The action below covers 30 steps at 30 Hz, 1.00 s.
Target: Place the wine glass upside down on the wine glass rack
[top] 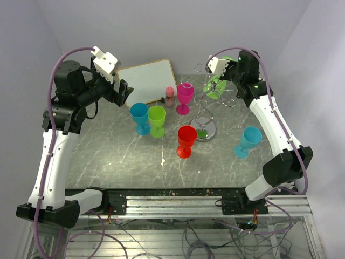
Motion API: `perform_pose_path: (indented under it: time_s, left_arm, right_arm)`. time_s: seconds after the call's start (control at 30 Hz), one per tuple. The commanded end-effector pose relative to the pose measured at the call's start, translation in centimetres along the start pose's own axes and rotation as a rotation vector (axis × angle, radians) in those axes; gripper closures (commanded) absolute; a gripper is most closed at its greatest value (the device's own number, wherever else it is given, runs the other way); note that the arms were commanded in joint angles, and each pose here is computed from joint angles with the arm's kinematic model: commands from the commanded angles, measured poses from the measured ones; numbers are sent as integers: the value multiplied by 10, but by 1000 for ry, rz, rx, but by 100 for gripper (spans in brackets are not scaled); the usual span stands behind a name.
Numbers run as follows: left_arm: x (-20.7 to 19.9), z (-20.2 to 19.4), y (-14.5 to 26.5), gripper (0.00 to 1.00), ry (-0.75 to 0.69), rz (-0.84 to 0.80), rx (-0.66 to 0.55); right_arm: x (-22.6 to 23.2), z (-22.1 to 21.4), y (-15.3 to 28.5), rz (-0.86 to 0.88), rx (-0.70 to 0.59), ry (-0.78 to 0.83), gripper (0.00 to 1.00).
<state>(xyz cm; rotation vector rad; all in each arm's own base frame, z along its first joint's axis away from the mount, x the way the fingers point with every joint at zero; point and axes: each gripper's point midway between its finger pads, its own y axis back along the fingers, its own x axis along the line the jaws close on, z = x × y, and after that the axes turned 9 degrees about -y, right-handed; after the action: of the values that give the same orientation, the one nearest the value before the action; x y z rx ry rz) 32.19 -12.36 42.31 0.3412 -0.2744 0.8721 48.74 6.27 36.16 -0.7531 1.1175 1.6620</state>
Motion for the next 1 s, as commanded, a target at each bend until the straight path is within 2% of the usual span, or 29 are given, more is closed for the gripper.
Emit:
perform_pose_path:
  time_s: [0.0, 0.97]
  left_arm:
    - [2, 6, 3, 4, -25, 3, -23]
    - [0, 5, 6, 4, -31, -2, -22]
  right_arm:
    - [-10, 16, 2, -15, -56, -37, 100]
    - [-1, 25, 11, 31, -83, -111, 100]
